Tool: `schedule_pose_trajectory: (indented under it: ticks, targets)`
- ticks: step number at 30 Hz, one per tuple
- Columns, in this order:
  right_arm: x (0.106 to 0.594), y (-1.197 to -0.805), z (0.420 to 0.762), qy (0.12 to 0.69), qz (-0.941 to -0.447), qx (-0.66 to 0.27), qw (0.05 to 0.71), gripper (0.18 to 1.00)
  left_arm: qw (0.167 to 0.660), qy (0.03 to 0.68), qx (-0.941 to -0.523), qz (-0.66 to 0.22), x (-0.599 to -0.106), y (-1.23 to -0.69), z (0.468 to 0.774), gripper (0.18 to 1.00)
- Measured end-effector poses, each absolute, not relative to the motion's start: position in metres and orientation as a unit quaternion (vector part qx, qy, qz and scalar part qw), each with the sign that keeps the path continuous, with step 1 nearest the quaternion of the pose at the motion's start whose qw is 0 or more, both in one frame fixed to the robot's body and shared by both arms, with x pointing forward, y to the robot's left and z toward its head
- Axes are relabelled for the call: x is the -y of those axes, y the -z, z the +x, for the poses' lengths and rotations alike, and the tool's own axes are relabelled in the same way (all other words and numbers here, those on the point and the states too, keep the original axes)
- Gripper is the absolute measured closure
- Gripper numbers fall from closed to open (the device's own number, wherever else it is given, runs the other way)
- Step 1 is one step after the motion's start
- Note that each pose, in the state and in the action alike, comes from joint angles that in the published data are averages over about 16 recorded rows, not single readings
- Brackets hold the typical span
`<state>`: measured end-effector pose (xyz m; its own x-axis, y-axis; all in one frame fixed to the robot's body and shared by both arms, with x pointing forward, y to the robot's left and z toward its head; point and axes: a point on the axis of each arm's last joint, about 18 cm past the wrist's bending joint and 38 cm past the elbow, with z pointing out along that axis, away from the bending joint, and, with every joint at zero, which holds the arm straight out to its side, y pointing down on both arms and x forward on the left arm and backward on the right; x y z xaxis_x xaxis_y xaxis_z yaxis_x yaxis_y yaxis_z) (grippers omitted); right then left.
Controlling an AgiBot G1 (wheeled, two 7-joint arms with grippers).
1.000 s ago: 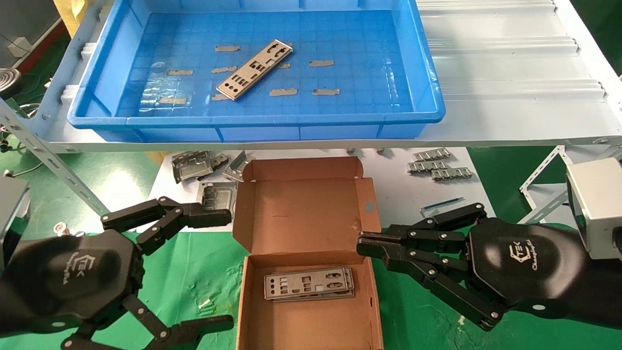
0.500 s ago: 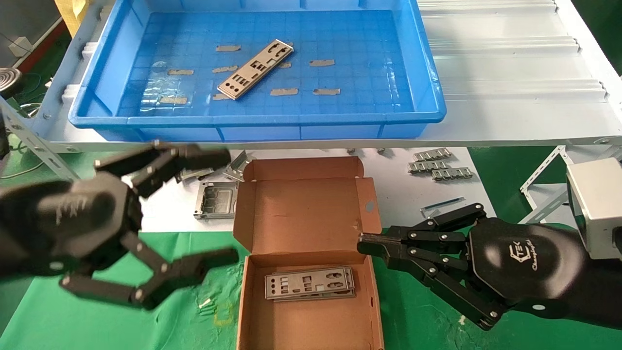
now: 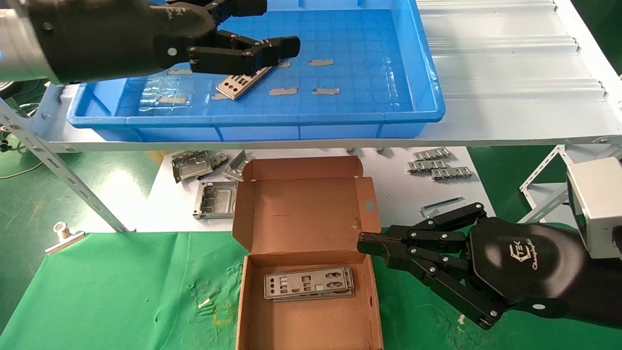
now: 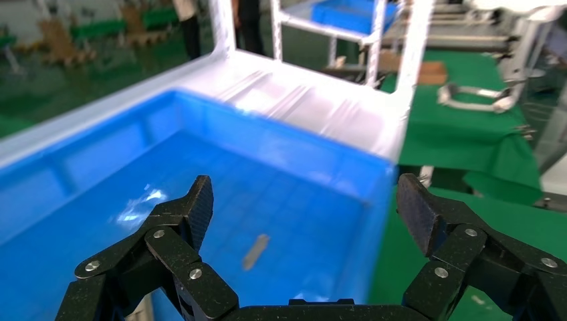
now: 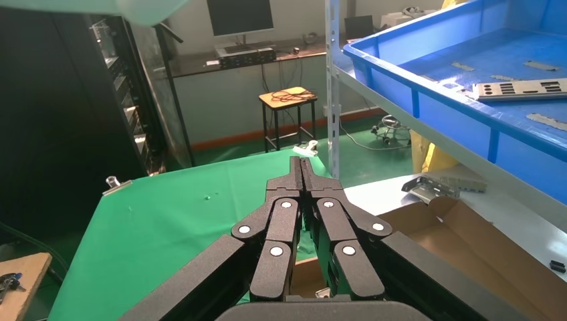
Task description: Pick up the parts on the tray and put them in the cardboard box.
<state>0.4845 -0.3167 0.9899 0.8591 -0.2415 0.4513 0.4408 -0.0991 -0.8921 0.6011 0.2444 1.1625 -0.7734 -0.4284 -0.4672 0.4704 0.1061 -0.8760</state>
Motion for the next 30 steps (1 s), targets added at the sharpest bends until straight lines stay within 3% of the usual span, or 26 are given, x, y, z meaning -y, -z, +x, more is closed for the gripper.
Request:
schedule_pose_trajectory:
  ticks: [12,21,30]
  targets:
    - [0.317,-0.990,0.485,0.256,-0.696,0.072,0.667,0.988,0.355,0.637,-0.681,-0.065,-0.228,-1.164,0.659,0.184]
    - [0.317,-0.990,0.485,0.256,-0.696,0.072,0.667,0.980,0.399,0.614,-0.675,-0.090,-0.223,-1.168,0.683,0.184]
    - [0.317,-0.990,0.485,0.256,-0.696,0.072,0.667,0.923,0.450,0.585,-0.662,-0.133,-0.218,-1.175,0.707,0.184]
